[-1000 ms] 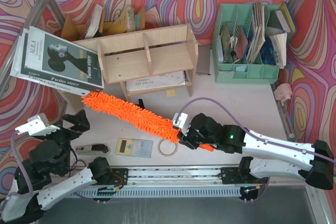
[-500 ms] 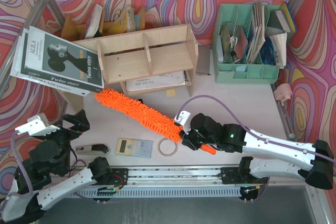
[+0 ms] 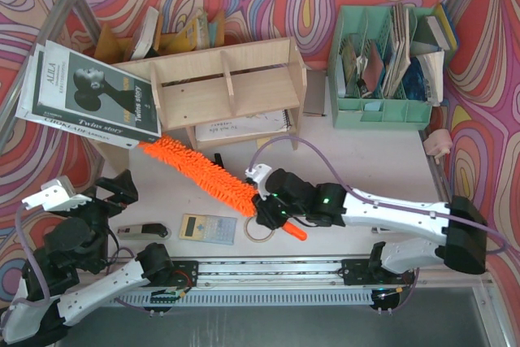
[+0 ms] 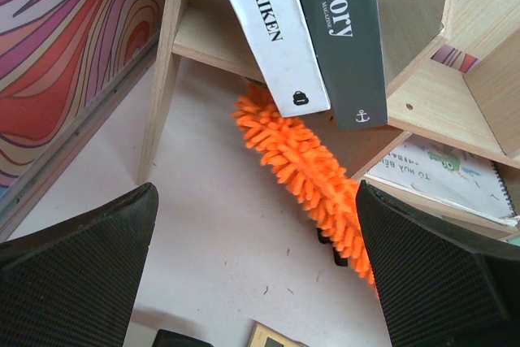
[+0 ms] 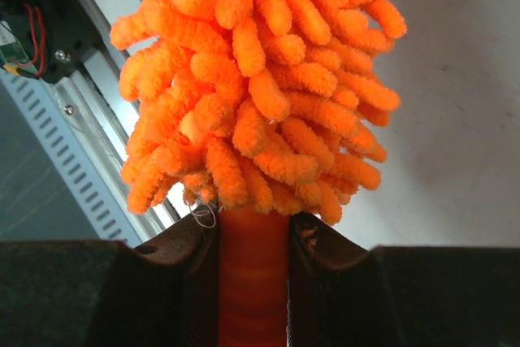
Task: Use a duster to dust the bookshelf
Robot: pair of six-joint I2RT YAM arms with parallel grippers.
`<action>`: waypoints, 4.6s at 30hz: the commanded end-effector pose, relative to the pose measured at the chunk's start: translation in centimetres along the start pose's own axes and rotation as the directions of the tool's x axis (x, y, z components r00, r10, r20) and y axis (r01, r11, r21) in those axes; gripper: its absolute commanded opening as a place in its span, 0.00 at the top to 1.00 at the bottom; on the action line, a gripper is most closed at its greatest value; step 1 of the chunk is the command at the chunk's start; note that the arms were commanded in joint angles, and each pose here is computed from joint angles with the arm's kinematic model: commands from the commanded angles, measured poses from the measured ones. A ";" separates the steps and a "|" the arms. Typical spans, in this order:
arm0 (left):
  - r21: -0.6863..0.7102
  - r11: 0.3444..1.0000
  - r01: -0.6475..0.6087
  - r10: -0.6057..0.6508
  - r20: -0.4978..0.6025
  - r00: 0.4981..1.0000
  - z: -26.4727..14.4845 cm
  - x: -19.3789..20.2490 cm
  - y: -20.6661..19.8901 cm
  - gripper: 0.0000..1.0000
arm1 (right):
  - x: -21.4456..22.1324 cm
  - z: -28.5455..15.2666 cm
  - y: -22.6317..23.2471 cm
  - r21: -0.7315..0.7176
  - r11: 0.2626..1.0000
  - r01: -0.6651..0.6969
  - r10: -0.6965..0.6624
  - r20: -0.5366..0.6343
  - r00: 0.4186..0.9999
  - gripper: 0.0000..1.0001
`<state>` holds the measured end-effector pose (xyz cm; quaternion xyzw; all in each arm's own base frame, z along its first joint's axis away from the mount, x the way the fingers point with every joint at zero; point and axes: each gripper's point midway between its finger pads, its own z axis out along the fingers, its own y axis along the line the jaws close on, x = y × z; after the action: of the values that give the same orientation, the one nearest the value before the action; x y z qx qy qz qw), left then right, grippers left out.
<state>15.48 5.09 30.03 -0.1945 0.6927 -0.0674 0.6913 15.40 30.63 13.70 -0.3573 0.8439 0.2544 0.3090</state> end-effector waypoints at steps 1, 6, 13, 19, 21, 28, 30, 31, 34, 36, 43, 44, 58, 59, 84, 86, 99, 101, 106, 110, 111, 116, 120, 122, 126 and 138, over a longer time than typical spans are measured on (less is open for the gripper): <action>-0.013 1.000 0.024 -0.024 0.015 1.000 -0.2 -0.4 0.9 0.02 | -4.9 1.4 3.0 -0.070 0.997 -0.018 0.027 0.126 0.992 1.00; -0.013 0.999 0.041 -0.041 0.022 0.999 -0.3 -0.6 1.2 0.01 | -6.4 2.8 3.4 -0.051 0.999 -0.003 0.011 0.150 0.989 1.00; -0.019 0.999 0.049 -0.048 0.025 0.999 -0.3 -0.5 1.5 0.02 | -9.4 2.3 3.9 -0.054 0.998 -0.028 0.040 0.238 0.971 1.00; -0.020 0.999 0.039 -0.038 0.021 0.999 -0.2 -0.4 1.3 0.02 | -10.6 2.7 6.2 -0.124 0.992 -0.020 0.053 0.269 0.962 1.00; -0.020 0.999 0.037 -0.036 0.021 0.999 -0.2 -0.4 1.2 0.01 | -10.5 3.4 7.3 -0.137 0.991 0.003 0.033 0.261 0.965 1.00; -0.022 0.999 0.036 -0.036 0.021 0.999 -0.2 -0.4 1.3 0.01 | -10.8 5.6 8.8 -0.138 0.990 0.031 0.003 0.238 0.971 1.00; -0.022 0.999 0.038 -0.038 0.021 0.999 -0.2 -0.4 1.3 0.02 | -10.7 5.7 8.1 -0.097 0.995 0.009 0.014 0.235 0.972 1.00; -0.022 0.999 0.038 -0.038 0.021 0.999 -0.2 -0.4 1.3 0.02 | -10.7 5.5 7.6 -0.073 0.997 0.001 0.017 0.238 0.971 1.00; -0.022 0.999 0.040 -0.040 0.021 0.999 -0.2 -0.4 1.3 0.02 | -9.8 4.7 5.8 0.003 0.999 -0.042 0.040 0.241 0.970 1.00; -0.020 0.999 0.040 -0.039 0.021 0.999 -0.2 -0.4 1.3 0.02 | -9.2 3.8 4.5 0.052 0.995 -0.083 0.067 0.254 0.965 1.00; -0.020 0.999 0.040 -0.040 0.021 0.999 -0.2 -0.4 1.3 0.01 | -8.8 0.9 4.0 0.031 0.989 -0.142 0.126 0.313 0.941 1.00; -0.020 0.999 0.041 -0.040 0.022 0.999 -0.2 -0.4 1.3 0.01 | -9.0 0.9 4.3 0.019 0.991 -0.136 0.123 0.319 0.940 1.00; -0.022 0.999 0.035 -0.034 0.021 0.999 -0.2 -0.3 1.3 0.02 | -10.5 4.4 9.1 -0.027 1.000 0.002 0.006 0.278 0.961 1.00; -0.023 0.999 0.035 -0.035 0.021 0.999 -0.2 -0.4 1.3 0.02 | -10.3 4.3 8.5 0.000 1.000 -0.013 0.012 0.276 0.961 1.00; -0.022 0.999 0.027 -0.027 0.017 0.999 -0.2 -0.3 1.1 0.01 | -8.8 2.9 6.4 0.084 0.984 -0.155 0.127 0.274 0.953 1.00; -0.022 0.999 0.027 -0.027 0.015 1.000 -0.2 -0.2 1.1 0.01 | -8.4 2.4 5.5 0.121 0.975 -0.187 0.147 0.282 0.948 1.00; -0.012 0.999 0.050 -0.050 0.014 0.999 -0.3 -0.2 1.1 0.02 | -5.4 3.1 3.3 0.229 0.925 -0.304 0.249 0.241 0.938 1.00; -0.011 0.999 0.050 -0.050 0.013 0.999 -0.3 -0.2 1.1 0.01 | -4.8 3.9 3.5 0.231 0.926 -0.298 0.251 0.212 0.945 1.00; -0.006 0.998 0.060 -0.060 0.012 0.998 -0.3 -0.2 1.2 0.01 | -3.3 5.5 3.5 0.260 0.929 -0.264 0.236 0.134 0.962 1.00; -0.005 0.998 0.064 -0.064 0.012 0.998 -0.4 -0.2 1.3 0.01 | -2.9 6.2 3.1 0.276 0.924 -0.265 0.241 0.119 0.963 1.00; -0.005 0.998 0.065 -0.065 0.012 0.998 -0.4 -0.2 1.3 0.01 | -3.0 6.2 2.9 0.277 0.923 -0.267 0.243 0.117 0.963 1.00; -0.005 0.998 0.064 -0.064 0.013 0.998 -0.4 -0.2 1.3 0.01 | -6.1 5.0 3.5 0.248 0.932 -0.263 0.219 0.193 0.957 1.00; -0.005 0.998 0.063 -0.063 0.013 0.998 -0.4 -0.2 1.3 0.01 | -9.2 3.2 3.3 0.259 0.930 -0.262 0.190 0.272 0.943 1.00; -0.005 0.998 0.062 -0.062 0.013 0.998 -0.3 -0.2 1.3 0.01 | -9.9 2.9 3.3 0.263 0.929 -0.261 0.183 0.289 0.940 1.00; -0.006 0.998 0.064 -0.064 0.015 0.998 -0.4 -0.3 1.3 0.02 | -8.9 4.4 3.6 0.257 0.933 -0.253 0.189 0.248 0.950 1.00; -0.009 0.998 0.061 -0.061 0.016 0.998 -0.3 -0.2 1.4 0.01 | -2.7 9.0 0.5 0.340 0.898 -0.280 0.270 0.078 0.960 1.00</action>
<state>15.08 5.90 29.76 -0.2146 0.6847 -0.0812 0.6917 17.84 39.16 11.46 -0.2148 0.8973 0.1676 0.3473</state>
